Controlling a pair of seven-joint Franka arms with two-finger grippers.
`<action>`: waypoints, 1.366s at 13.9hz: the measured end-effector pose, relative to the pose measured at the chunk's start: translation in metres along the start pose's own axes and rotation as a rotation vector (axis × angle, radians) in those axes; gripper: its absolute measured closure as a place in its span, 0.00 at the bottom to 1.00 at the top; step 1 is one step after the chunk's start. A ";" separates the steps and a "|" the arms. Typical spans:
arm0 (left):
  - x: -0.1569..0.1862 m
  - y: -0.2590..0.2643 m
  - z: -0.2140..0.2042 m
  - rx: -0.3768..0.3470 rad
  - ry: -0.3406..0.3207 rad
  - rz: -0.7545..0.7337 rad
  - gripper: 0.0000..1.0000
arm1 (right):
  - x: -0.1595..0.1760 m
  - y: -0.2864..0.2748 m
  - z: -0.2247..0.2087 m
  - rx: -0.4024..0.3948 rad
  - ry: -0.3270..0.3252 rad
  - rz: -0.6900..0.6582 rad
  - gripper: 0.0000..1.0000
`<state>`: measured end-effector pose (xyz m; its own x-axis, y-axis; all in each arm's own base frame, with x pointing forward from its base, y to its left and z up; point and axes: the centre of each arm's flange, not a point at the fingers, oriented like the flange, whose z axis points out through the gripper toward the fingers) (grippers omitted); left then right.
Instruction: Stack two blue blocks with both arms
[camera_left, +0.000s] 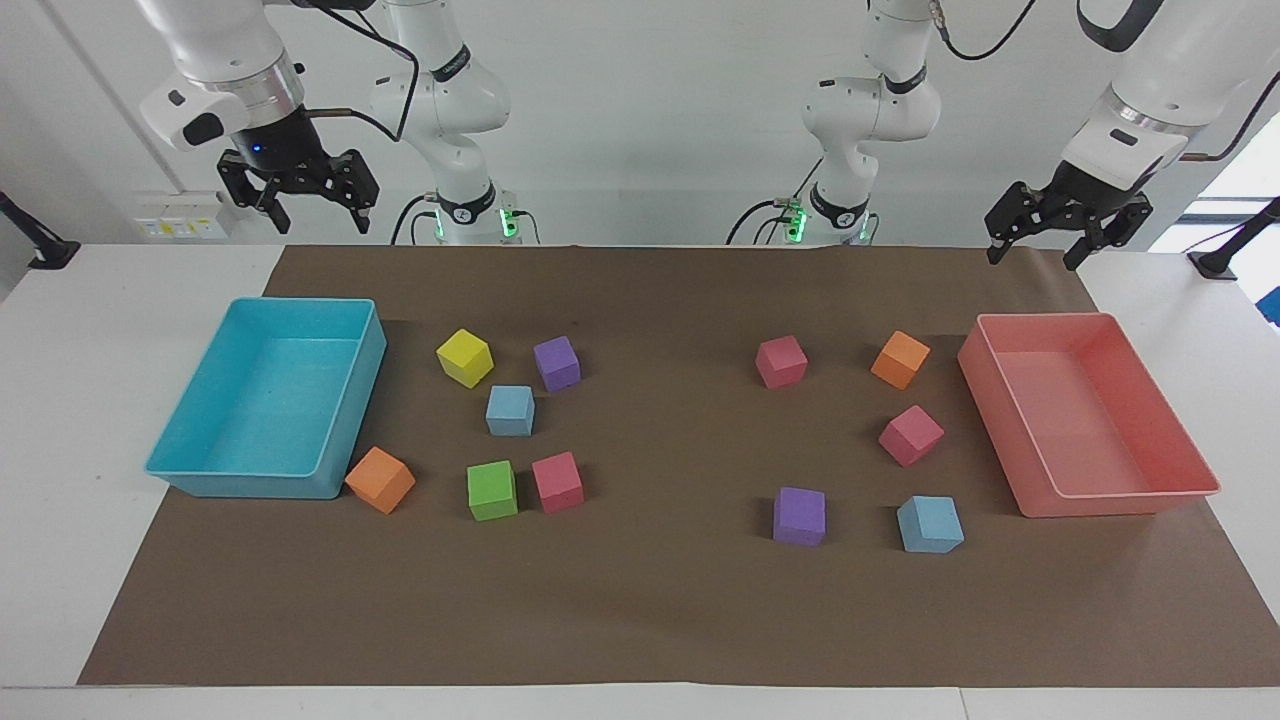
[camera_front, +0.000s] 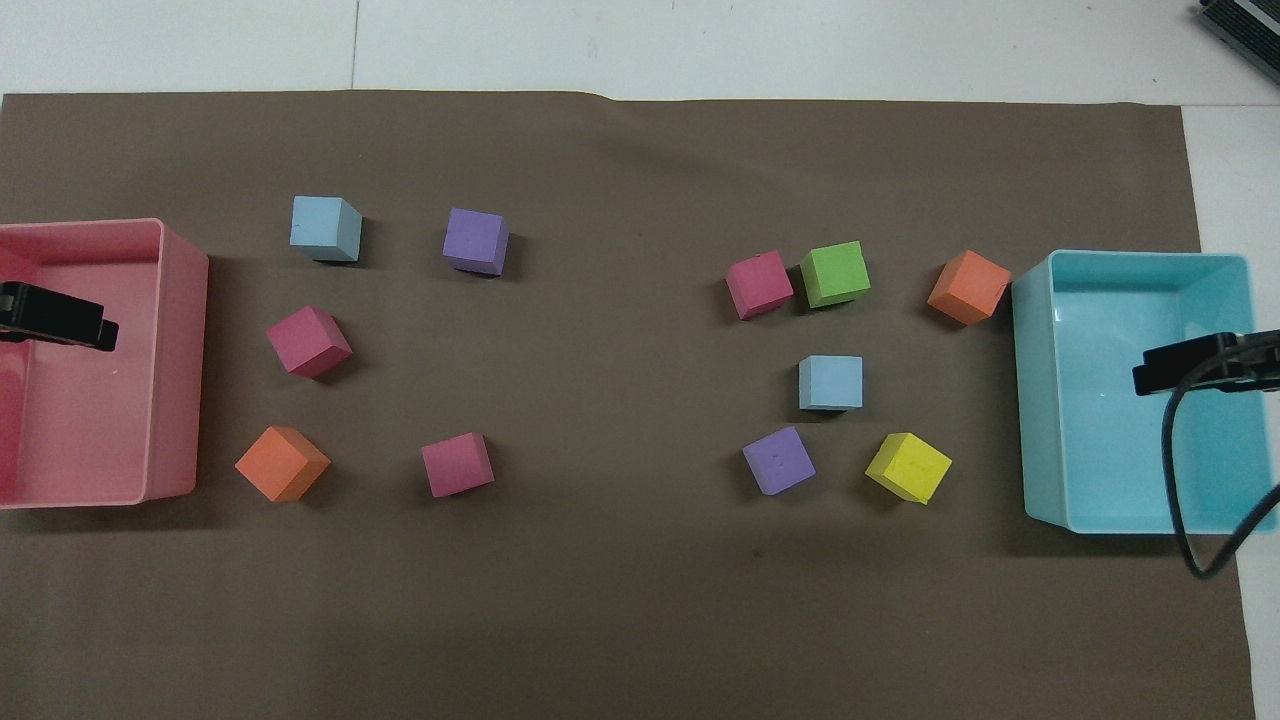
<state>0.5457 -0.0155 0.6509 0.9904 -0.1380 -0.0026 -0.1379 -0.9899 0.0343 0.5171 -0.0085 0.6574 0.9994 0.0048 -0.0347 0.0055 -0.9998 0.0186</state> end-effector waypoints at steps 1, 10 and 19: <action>0.000 0.000 0.000 0.000 0.000 0.000 0.00 | 0.000 0.000 0.000 0.000 0.000 0.000 0.00; 0.000 0.000 0.000 0.000 0.000 0.000 0.00 | -0.004 -0.005 0.021 0.002 -0.020 -0.011 0.00; 0.000 0.000 0.000 0.000 0.000 0.000 0.00 | 0.013 -0.113 0.129 0.011 0.011 -0.063 0.00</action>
<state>0.5457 -0.0155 0.6509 0.9904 -0.1380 -0.0026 -0.1379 -0.9899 0.0343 0.5253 0.1019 0.5255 0.9974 0.0679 -0.0245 0.0680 -0.9977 0.0060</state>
